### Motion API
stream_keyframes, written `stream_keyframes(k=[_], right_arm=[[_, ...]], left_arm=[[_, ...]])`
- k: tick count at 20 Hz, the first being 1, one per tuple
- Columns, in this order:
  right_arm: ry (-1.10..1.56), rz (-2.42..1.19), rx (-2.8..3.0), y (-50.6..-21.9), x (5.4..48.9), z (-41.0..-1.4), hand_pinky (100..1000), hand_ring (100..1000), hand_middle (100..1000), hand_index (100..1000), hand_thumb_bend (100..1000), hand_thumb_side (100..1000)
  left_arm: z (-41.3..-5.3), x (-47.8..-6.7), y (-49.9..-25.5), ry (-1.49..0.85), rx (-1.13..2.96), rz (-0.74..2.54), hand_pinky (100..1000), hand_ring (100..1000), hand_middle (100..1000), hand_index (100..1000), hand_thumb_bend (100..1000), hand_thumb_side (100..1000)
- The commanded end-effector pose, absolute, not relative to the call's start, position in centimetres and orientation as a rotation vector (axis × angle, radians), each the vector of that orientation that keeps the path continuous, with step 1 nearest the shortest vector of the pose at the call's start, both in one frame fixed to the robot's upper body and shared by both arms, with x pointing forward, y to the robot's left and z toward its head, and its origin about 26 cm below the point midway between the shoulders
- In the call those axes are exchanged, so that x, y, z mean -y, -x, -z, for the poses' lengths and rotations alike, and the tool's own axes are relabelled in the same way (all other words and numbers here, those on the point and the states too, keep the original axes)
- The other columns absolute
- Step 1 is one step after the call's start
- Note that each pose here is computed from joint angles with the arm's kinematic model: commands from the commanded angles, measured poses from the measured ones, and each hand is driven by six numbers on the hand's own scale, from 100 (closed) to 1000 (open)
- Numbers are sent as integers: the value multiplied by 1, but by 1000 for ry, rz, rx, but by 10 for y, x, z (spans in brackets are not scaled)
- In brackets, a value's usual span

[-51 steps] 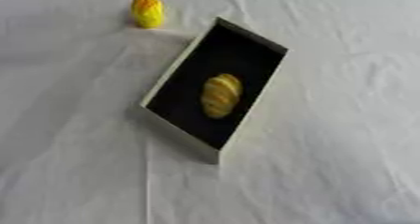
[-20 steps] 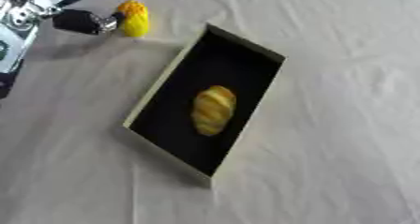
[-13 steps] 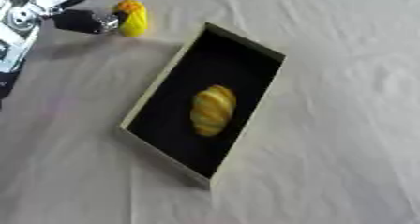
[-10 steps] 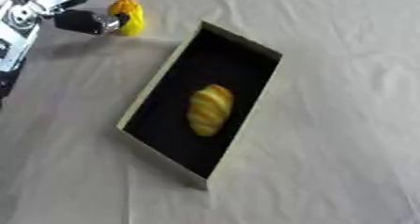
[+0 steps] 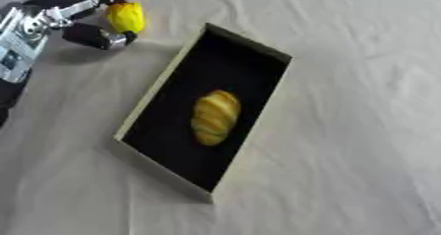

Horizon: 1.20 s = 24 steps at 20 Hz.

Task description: Pick up objects on the table and place them in the box.

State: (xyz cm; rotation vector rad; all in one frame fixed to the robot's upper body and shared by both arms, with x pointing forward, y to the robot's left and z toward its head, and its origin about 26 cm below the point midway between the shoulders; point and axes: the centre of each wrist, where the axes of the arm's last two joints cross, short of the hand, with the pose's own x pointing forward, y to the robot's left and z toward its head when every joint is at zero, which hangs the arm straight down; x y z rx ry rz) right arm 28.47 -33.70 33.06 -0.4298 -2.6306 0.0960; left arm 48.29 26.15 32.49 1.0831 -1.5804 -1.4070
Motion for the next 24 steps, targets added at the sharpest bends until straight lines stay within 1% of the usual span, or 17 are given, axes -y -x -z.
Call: stream_keyframes(k=[1,2,3,6,10,12,13,17,18,21,23,24], right_arm=[[447,-117,2649,-281,336,-337,878,789,738,770,100,589],[445,-116,2648,-281,336,-337,878,789,738,770,100,590],[443,-115,2647,-281,336,-336,878,789,738,772,100,590],[445,-115,2638,-281,336,-334,878,789,738,771,100,593],[456,-110,2622,-281,337,-331,878,790,737,771,100,594],[458,-109,2618,-281,338,-330,878,790,737,771,100,594],[460,-110,2615,-281,338,-329,877,790,737,771,100,594],[470,-111,2599,-281,339,-326,877,790,737,771,100,594],[474,-112,2597,-281,340,-326,877,790,737,771,100,592],[492,-119,2594,-280,342,-325,876,790,737,772,100,581],[500,-122,2591,-280,343,-324,875,790,737,770,100,574],[504,-125,2591,-279,344,-324,875,790,737,771,100,570]], left_arm=[[-336,-264,-482,-1129,1601,1375,850,879,830,887,181,463],[-335,-263,-482,-1132,1605,1371,841,871,823,882,154,426],[-334,-262,-482,-1134,1609,1363,816,851,803,865,100,324],[-333,-259,-482,-1127,1631,1343,803,820,771,837,100,296],[-336,-257,-481,-1107,1655,1324,798,809,758,826,100,349],[-338,-257,-480,-1106,1664,1312,779,783,736,803,100,336],[-339,-257,-479,-1115,1672,1300,757,756,711,781,100,314],[-351,-250,-470,-1188,1784,1230,719,701,646,723,100,348],[-356,-246,-466,-1204,1828,1227,718,698,643,720,100,340],[-373,-230,-446,-1243,1951,1285,713,694,636,711,100,279],[-380,-215,-429,-1252,2029,1363,710,697,637,709,100,215],[-382,-206,-418,-1250,2071,1420,709,695,637,709,100,207]])
